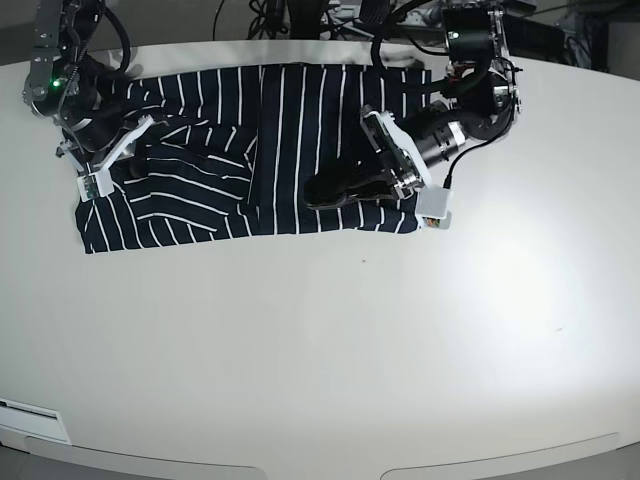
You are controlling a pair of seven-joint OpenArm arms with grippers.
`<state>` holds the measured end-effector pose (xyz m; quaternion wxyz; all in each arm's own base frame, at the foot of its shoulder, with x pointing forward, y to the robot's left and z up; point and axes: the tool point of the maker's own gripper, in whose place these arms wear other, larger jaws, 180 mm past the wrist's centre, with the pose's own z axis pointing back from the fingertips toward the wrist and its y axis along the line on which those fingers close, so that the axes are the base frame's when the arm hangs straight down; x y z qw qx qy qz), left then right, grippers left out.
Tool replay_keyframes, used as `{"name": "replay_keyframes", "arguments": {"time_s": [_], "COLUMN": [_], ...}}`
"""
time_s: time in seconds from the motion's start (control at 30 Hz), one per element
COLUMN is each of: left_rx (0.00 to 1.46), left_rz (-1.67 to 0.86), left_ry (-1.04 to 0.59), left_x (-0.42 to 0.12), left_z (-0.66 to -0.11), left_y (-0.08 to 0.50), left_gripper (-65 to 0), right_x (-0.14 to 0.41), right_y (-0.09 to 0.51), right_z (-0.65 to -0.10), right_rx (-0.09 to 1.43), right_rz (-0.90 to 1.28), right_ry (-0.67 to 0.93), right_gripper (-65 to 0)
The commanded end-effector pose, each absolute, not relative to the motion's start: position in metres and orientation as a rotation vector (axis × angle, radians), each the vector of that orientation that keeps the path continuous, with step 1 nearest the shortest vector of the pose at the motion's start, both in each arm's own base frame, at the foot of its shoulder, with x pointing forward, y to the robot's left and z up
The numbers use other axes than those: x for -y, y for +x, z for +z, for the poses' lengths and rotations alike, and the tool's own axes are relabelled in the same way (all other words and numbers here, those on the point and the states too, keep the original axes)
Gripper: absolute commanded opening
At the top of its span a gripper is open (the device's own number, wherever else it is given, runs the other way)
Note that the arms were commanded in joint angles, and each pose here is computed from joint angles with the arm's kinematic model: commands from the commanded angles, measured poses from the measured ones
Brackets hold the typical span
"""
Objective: Fold the T-shirt properly
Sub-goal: 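Fold the strip end with the left gripper toward the right gripper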
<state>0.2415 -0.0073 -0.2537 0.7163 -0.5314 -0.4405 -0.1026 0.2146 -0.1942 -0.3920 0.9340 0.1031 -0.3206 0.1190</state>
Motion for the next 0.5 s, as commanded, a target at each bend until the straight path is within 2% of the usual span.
{"name": "replay_keyframes", "arguments": {"time_s": [0.0, 0.17, 0.3, 0.37, 0.47], "left_rx": [1.011, 0.887, 0.838, 0.793, 0.727], "left_rz": [-0.236, -0.166, -0.137, -0.113, -0.080], "left_ry": [-1.153, -0.813, -0.678, -0.658, -0.662], "left_x": [0.005, -0.023, -0.043, -0.046, -0.047], "left_z": [-0.248, -0.307, -0.335, -0.350, -0.374], "left_y": [0.246, 0.259, 0.259, 0.256, 0.249], "left_gripper": [-65.0, -65.0, -65.0, -65.0, -65.0], "right_x": [0.195, 0.195, 0.189, 0.185, 0.177], "right_y": [0.209, 0.210, 0.217, 0.223, 0.235], "right_z": [-0.395, -0.393, -0.377, -0.367, -0.346], "right_rx": [0.623, 0.629, 0.675, 0.708, 0.775], "right_rz": [0.261, 0.264, 0.292, 0.313, 0.363], "right_ry": [0.207, 0.208, 0.202, 0.199, 0.197], "right_gripper": [-55.4, -55.4, -55.3, -51.7, -40.5]}}
